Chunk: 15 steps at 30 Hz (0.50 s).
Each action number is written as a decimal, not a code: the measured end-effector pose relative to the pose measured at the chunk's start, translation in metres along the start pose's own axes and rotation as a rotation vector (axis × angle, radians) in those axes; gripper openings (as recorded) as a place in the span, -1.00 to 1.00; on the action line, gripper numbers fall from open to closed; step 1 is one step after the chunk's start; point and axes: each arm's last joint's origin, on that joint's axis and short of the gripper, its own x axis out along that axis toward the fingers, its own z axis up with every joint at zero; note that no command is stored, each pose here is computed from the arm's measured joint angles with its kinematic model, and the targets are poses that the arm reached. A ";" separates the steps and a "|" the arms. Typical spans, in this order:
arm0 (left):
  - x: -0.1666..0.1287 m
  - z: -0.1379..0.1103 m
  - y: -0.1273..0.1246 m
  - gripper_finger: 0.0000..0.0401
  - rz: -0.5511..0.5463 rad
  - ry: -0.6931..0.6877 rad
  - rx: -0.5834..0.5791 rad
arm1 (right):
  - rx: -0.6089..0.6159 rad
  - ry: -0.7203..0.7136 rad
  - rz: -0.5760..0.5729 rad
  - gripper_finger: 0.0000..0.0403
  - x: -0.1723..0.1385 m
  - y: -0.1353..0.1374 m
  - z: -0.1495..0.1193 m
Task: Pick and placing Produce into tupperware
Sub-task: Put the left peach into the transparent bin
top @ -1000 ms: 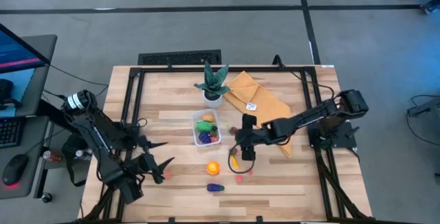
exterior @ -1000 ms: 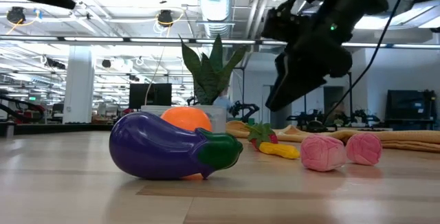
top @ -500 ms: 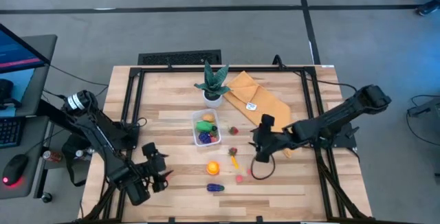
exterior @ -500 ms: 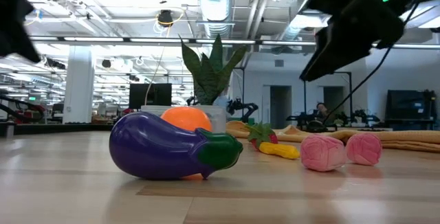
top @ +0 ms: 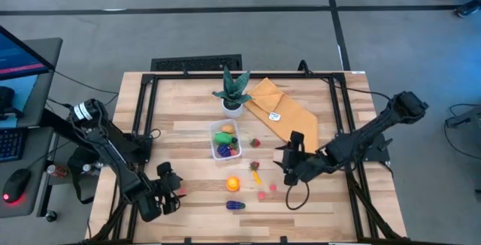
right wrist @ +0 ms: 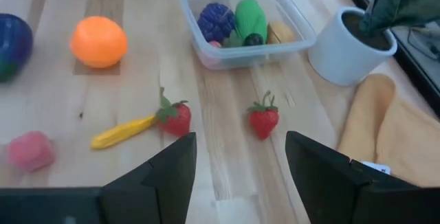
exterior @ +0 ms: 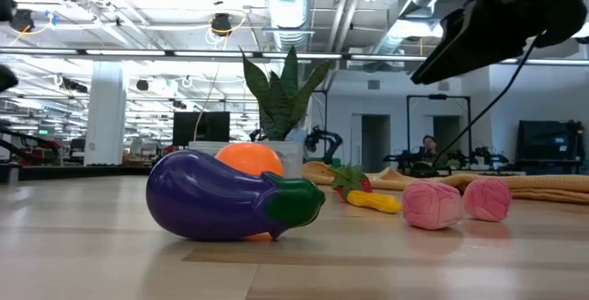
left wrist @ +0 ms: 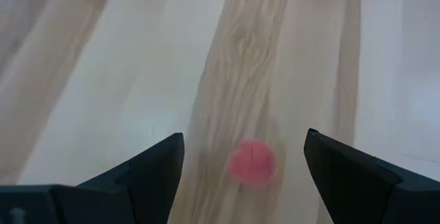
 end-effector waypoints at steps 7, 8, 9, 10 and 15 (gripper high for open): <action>0.011 -0.013 0.008 0.45 -0.071 -0.023 -0.065 | -0.005 -0.026 -0.011 0.08 -0.006 0.007 -0.001; 0.012 -0.014 0.008 0.45 -0.078 -0.025 -0.070 | -0.005 -0.027 -0.010 0.08 -0.006 0.007 -0.001; 0.013 -0.015 0.009 0.45 -0.083 -0.026 -0.073 | -0.006 -0.028 -0.008 0.08 -0.007 0.008 -0.001; 0.013 -0.015 0.010 0.45 -0.084 -0.027 -0.074 | -0.006 -0.027 -0.008 0.08 -0.006 0.008 -0.001; 0.014 -0.016 0.010 0.45 -0.089 -0.017 -0.075 | 0.002 -0.027 -0.009 0.08 -0.006 0.007 -0.001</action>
